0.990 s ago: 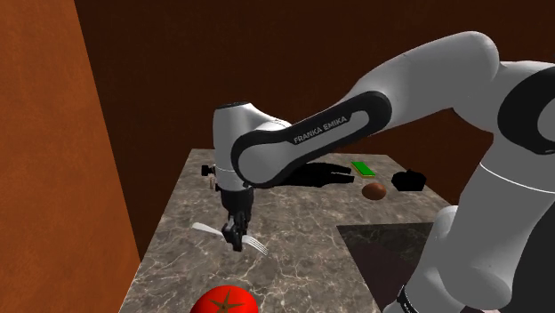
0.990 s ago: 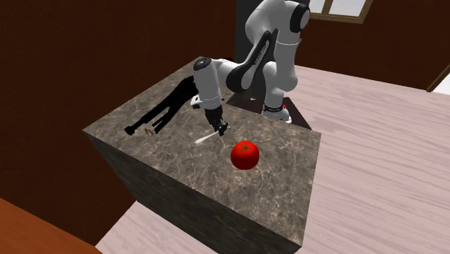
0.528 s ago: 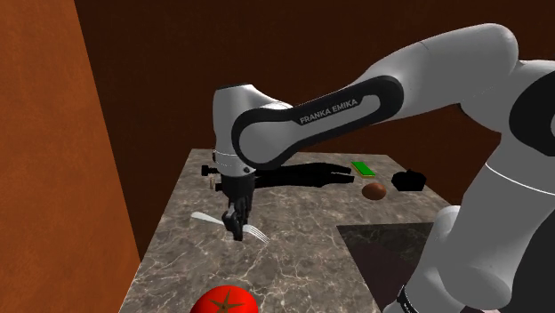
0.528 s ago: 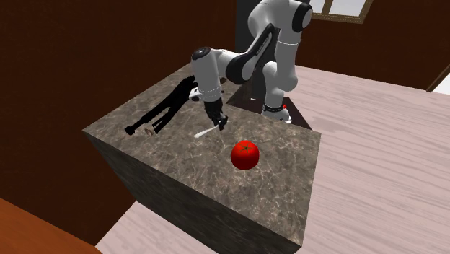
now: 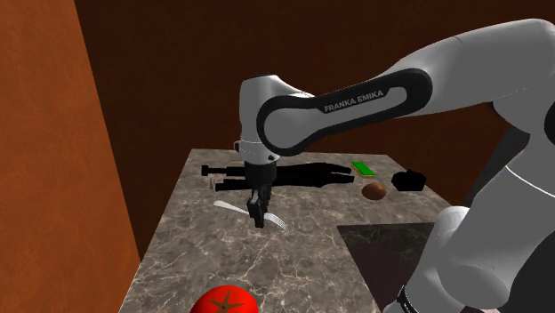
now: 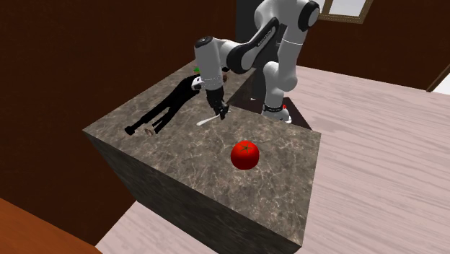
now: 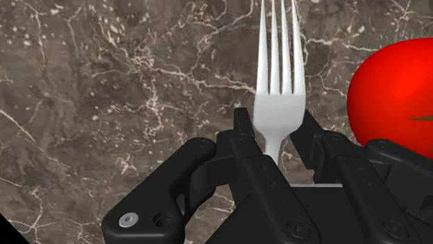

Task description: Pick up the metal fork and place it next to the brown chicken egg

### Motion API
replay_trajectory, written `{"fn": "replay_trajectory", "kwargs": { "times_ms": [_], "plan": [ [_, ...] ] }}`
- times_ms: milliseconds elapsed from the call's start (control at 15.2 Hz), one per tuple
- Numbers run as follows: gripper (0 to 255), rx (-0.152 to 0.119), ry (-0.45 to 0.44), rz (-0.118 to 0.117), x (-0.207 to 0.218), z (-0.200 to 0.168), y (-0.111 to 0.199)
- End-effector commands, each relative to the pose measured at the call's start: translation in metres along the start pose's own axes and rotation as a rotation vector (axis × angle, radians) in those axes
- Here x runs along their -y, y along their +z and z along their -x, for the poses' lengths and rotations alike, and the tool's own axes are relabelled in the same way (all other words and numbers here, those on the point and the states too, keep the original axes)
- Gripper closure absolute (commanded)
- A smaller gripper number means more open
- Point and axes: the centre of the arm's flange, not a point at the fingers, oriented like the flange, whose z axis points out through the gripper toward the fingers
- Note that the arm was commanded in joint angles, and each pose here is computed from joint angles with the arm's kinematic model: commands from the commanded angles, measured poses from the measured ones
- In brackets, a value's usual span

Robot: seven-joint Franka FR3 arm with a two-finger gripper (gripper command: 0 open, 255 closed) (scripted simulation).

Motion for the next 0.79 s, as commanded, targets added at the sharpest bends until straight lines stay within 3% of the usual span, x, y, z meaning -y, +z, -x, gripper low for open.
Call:
{"fn": "replay_trajectory", "kwargs": {
  "times_ms": [0, 726],
  "plan": [
    [255, 0.000, -0.001, 0.000, -0.015, 0.018, -0.001],
    [255, 0.000, -0.001, 0.000, -0.114, 0.125, 0.002]
  ]
}}
